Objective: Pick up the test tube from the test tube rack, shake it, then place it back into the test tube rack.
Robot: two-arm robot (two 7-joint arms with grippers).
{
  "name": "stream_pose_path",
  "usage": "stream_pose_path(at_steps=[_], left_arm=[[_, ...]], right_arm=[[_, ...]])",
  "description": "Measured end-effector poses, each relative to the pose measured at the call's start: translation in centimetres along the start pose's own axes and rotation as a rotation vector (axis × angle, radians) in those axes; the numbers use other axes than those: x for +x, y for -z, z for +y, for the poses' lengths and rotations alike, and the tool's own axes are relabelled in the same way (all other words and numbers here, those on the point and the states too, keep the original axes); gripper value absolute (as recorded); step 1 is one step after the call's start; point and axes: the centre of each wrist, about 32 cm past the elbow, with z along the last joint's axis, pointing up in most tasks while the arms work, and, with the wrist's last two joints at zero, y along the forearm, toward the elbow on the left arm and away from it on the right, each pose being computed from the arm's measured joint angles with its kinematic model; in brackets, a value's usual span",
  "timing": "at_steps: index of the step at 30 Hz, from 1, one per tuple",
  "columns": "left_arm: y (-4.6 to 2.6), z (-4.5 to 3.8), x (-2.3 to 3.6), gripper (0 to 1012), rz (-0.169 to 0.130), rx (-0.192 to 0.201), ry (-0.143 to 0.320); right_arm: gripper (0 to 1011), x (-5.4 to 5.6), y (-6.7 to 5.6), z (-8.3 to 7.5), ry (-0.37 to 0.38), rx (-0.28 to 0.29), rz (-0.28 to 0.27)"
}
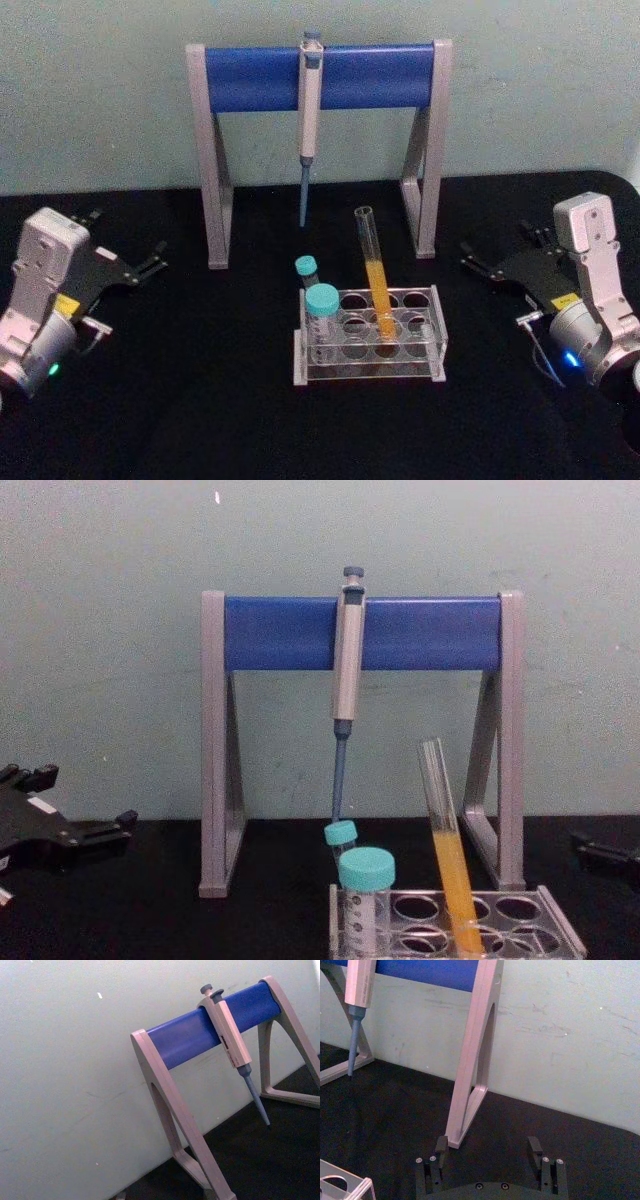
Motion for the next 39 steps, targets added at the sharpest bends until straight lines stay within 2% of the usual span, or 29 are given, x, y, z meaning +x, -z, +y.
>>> stream_pose_path(at_steps=[39], left_arm=[[0.00, 0.00, 0.00, 1001, 0.000, 0.000, 0.000]], right_arm=[[1000, 0.00, 0.00, 0.00, 0.000, 0.000, 0.000]])
